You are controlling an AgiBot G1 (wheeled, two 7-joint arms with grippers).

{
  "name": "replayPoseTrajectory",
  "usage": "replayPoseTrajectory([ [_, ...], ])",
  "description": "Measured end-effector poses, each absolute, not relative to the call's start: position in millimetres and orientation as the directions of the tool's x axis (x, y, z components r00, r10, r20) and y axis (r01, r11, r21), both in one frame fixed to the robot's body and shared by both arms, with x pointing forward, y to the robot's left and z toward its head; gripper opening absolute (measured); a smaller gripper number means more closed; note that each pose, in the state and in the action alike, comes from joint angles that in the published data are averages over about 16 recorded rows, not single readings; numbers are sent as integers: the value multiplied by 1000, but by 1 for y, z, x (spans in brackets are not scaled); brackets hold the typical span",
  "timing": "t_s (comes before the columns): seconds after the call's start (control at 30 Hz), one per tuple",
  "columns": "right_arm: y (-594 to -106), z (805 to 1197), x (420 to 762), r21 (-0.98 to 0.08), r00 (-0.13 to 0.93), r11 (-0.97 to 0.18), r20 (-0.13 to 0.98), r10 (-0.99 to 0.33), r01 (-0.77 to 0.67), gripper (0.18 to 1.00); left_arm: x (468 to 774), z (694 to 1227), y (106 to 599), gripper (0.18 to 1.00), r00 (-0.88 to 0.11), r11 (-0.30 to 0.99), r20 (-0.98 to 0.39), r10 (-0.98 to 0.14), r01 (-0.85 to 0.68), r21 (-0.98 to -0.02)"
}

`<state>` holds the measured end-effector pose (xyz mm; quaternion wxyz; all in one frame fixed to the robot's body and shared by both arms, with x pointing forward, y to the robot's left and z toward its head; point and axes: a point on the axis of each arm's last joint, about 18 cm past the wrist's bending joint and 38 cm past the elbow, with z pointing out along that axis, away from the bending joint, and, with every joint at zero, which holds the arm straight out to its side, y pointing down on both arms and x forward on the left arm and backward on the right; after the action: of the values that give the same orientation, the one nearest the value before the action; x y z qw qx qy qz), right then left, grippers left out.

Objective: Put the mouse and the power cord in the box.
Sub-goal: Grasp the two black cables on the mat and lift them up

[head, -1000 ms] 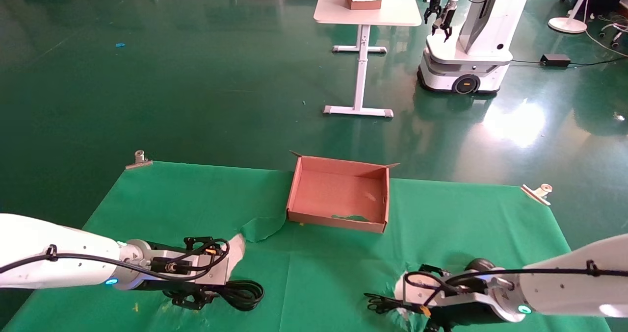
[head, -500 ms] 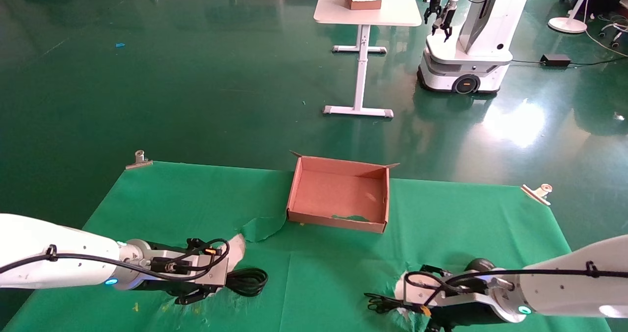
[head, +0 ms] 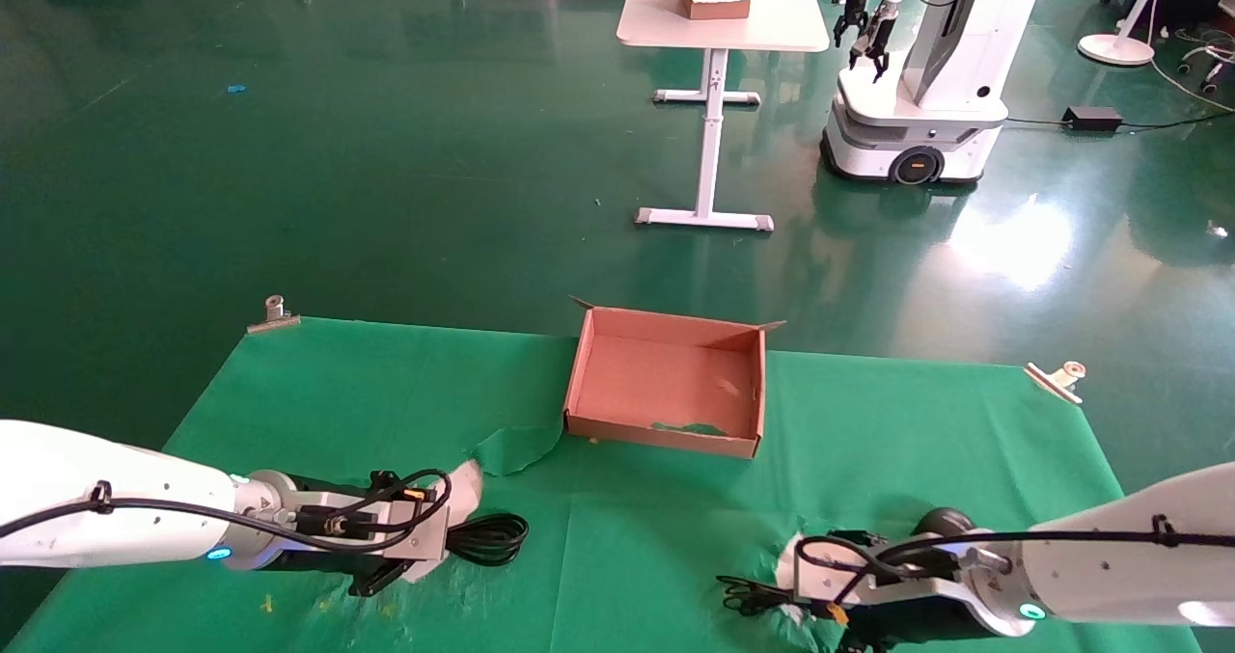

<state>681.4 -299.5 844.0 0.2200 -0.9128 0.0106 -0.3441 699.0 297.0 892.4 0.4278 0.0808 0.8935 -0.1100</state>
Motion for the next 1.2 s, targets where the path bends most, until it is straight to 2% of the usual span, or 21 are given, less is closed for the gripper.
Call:
replayPoseTrajectory([
  [0.27, -300, 845, 682, -409, 761, -903, 626, -172, 133, 745, 699, 892, 297, 265, -621, 963, -782, 50, 239, -127],
  [0.8, -299, 848, 683, -410, 755, -902, 633, -174, 136, 369, 699, 892, 297, 263, -621, 963, -782, 50, 239, -128],
  [1.0, -300, 848, 683, -411, 754, -901, 633, -175, 136, 284, 699, 893, 297, 263, -620, 962, -783, 47, 238, -130],
  [1.2, -309, 865, 679, -429, 739, -892, 646, -191, 144, 247, 696, 909, 298, 262, -614, 956, -789, 15, 240, -168],
])
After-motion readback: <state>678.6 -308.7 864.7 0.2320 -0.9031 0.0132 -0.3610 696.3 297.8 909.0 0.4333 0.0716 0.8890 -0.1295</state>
